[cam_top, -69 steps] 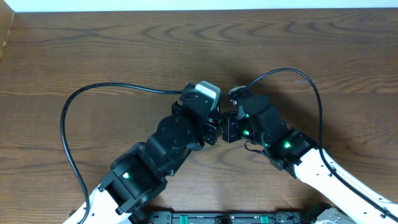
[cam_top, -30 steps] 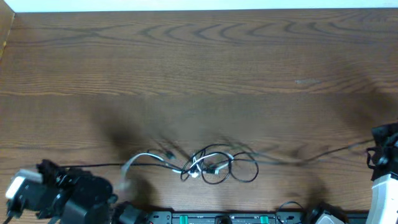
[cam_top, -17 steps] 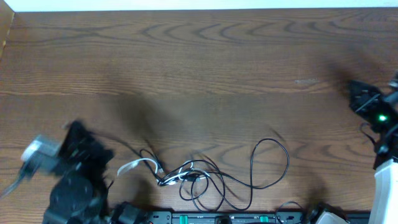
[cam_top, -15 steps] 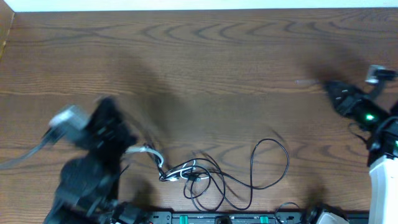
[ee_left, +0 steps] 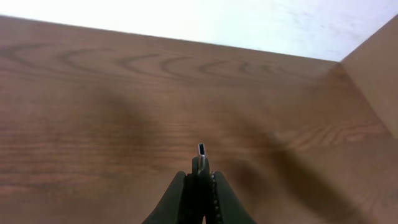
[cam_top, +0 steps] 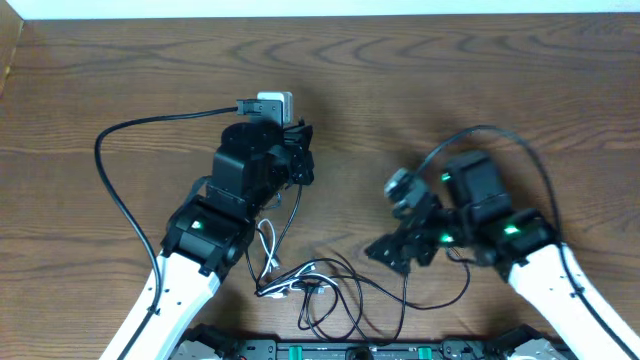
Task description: Untangle cables
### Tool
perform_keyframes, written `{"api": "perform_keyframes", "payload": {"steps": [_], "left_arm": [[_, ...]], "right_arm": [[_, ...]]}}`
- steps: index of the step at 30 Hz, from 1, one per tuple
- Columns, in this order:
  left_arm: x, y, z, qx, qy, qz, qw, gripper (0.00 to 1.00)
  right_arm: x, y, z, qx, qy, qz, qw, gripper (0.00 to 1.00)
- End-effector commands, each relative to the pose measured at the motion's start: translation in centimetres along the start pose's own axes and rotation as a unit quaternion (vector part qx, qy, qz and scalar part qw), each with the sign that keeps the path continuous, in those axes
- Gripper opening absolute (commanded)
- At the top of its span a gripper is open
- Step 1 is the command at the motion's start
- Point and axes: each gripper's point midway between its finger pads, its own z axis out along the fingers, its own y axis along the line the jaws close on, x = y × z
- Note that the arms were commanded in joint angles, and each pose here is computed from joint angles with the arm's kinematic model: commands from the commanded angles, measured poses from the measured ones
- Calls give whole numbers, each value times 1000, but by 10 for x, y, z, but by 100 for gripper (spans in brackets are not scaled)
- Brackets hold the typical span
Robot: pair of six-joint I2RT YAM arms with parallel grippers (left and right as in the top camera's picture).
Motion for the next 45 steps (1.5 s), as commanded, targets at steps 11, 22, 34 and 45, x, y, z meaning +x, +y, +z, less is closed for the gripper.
{"api": "perform_keyframes", "payload": {"steps": [11,22,34,45], "left_arm": [[-12,47,-32,-57,-12,5,998,8],[-8,51,-33,-63,-4,5,998,8],[-2,53,-33,-67,8,3,998,8],[-1,53,-33,-67,10,3,998,8]], "right_arm": [[26,22,126,-31,100,-212,972,99],[27,85,144,-117,77,-238,961,97],[25,118,150,-148,57,-263,952,96],[33,141,146,-195,62,-260,944,22]]}}
